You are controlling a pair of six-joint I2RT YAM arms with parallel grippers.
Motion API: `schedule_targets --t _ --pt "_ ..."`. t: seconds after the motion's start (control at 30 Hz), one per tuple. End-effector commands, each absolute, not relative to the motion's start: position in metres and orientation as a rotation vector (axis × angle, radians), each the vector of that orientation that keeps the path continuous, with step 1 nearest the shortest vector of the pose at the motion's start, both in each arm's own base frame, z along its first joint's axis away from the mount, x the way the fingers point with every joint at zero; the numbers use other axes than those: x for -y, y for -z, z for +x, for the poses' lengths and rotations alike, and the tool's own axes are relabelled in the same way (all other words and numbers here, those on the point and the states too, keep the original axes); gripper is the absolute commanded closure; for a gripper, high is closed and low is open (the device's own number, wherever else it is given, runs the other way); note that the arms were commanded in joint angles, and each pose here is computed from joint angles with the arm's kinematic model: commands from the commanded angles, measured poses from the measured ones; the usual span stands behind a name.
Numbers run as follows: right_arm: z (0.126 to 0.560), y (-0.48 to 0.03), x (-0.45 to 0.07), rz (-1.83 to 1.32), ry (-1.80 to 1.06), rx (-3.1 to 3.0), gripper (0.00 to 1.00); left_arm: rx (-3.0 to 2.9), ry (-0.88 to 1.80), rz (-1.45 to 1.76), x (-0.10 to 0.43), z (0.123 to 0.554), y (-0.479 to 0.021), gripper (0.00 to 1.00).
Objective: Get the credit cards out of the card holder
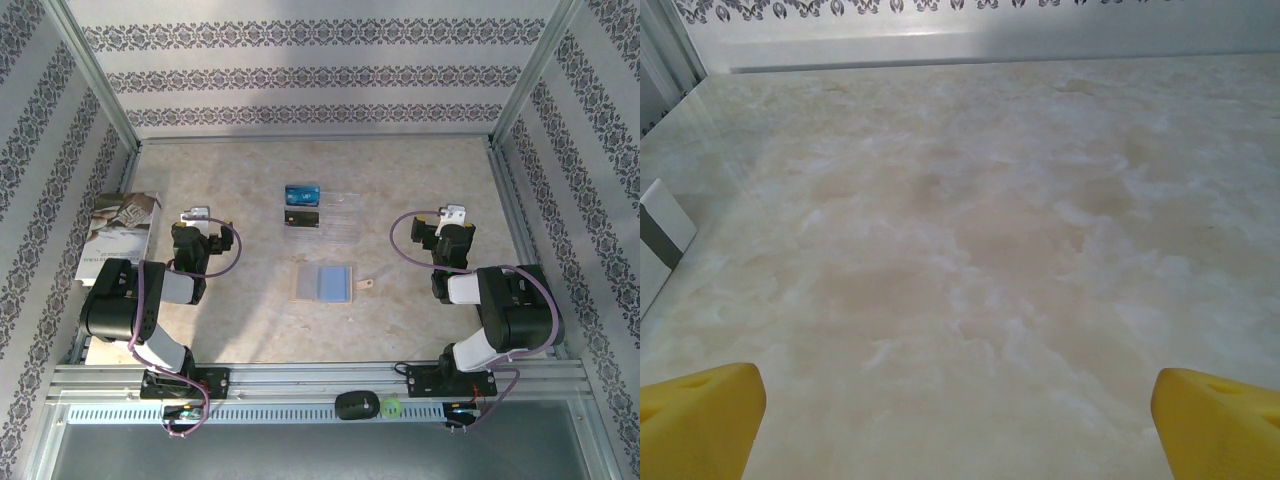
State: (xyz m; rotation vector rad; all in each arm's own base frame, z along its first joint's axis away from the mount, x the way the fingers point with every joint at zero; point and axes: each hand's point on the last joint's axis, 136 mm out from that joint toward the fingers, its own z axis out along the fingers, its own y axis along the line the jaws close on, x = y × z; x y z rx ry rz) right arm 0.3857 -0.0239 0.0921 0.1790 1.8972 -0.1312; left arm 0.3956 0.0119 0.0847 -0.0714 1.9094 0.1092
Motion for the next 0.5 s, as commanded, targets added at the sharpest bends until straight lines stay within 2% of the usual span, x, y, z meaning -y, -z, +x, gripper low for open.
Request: schedule_targets --t 0.0,0.47 --pt "0.3931 -0.1092 0.019 0.158 0.125 -1.84 0.02 -1.9 -0.11 -0.061 -0.0137 0.3995 -0.0891 0.01" --pt "0.3931 -0.1093 0.019 0.158 0.126 -1.84 0.02 -1.901 -0.108 -0.062 -0.0138 0.3995 -0.0892 0.01"
